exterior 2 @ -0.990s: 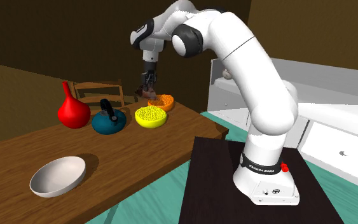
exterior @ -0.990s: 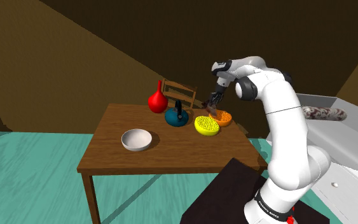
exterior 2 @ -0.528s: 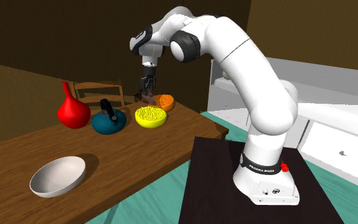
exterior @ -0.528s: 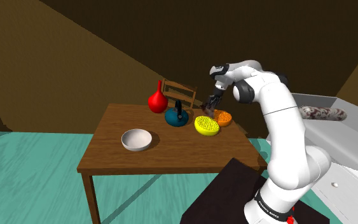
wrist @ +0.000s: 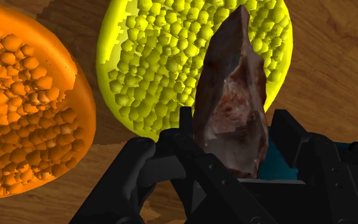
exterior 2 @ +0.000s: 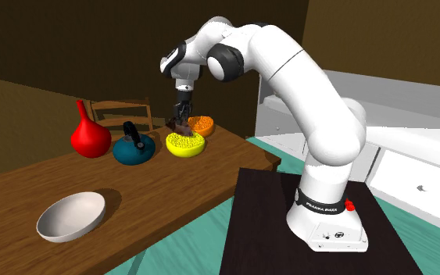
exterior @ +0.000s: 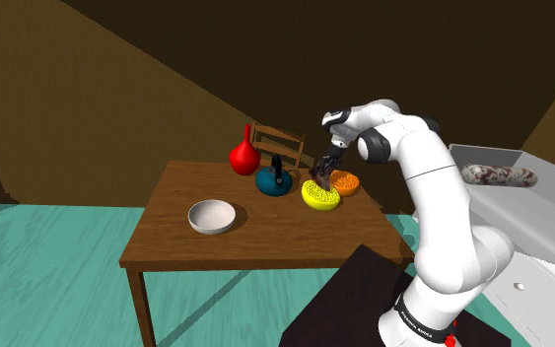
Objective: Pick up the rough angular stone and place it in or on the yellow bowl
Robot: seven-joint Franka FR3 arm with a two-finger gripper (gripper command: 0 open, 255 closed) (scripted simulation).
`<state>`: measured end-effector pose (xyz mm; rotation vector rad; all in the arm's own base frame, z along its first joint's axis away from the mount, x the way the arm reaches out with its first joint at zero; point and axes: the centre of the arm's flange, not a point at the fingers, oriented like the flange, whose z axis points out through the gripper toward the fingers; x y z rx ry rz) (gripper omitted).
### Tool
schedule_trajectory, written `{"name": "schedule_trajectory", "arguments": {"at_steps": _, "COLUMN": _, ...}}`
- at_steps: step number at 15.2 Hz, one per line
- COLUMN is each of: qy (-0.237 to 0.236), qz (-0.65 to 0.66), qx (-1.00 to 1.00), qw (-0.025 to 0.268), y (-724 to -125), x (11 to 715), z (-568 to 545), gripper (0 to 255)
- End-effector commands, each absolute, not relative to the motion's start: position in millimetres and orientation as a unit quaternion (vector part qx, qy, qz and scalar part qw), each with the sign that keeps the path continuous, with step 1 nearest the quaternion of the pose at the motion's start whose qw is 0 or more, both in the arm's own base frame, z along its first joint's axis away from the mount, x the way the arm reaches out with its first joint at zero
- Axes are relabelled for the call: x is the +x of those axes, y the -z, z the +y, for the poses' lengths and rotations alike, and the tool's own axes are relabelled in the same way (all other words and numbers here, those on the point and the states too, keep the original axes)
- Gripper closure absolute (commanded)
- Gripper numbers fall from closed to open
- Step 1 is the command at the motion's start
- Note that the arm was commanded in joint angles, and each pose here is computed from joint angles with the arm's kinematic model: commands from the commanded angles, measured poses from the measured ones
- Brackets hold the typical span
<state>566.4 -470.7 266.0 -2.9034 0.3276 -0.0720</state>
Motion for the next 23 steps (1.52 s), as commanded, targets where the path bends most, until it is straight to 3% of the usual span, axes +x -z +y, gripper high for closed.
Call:
{"name": "schedule_trajectory", "arguments": {"at_steps": 1, "qy": 0.025, "qz": 0.111, "qx": -0.987, "qw": 0.109, "y": -256, "x": 566, "z": -472, "gripper": 255}}
{"name": "schedule_trajectory", "arguments": {"at_steps": 10, "qy": 0.025, "qz": 0.111, "qx": -0.987, "qw": 0.109, "y": -246, "x": 566, "z": -472, "gripper": 255}}
{"name": "schedule_trajectory", "arguments": {"at_steps": 11, "qy": 0.025, "qz": 0.111, "qx": -0.987, "qw": 0.109, "y": -247, "x": 566, "z": -472, "gripper": 0}}
{"name": "schedule_trajectory", "arguments": {"at_steps": 16, "qy": 0.025, "qz": 0.111, "qx": -0.987, "qw": 0.109, "y": -246, "x": 566, "z": -472, "gripper": 0}}
{"name": "schedule_trajectory", "arguments": {"at_steps": 20, "qy": 0.025, "qz": 0.111, "qx": -0.987, "qw": 0.109, "y": -295, "x": 563, "z": -482, "gripper": 0}}
{"name": "schedule_trajectory", "arguments": {"at_steps": 23, "qy": 0.025, "qz": 0.111, "qx": -0.987, "qw": 0.109, "y": -295, "x": 563, "z": -482, "gripper": 0}}
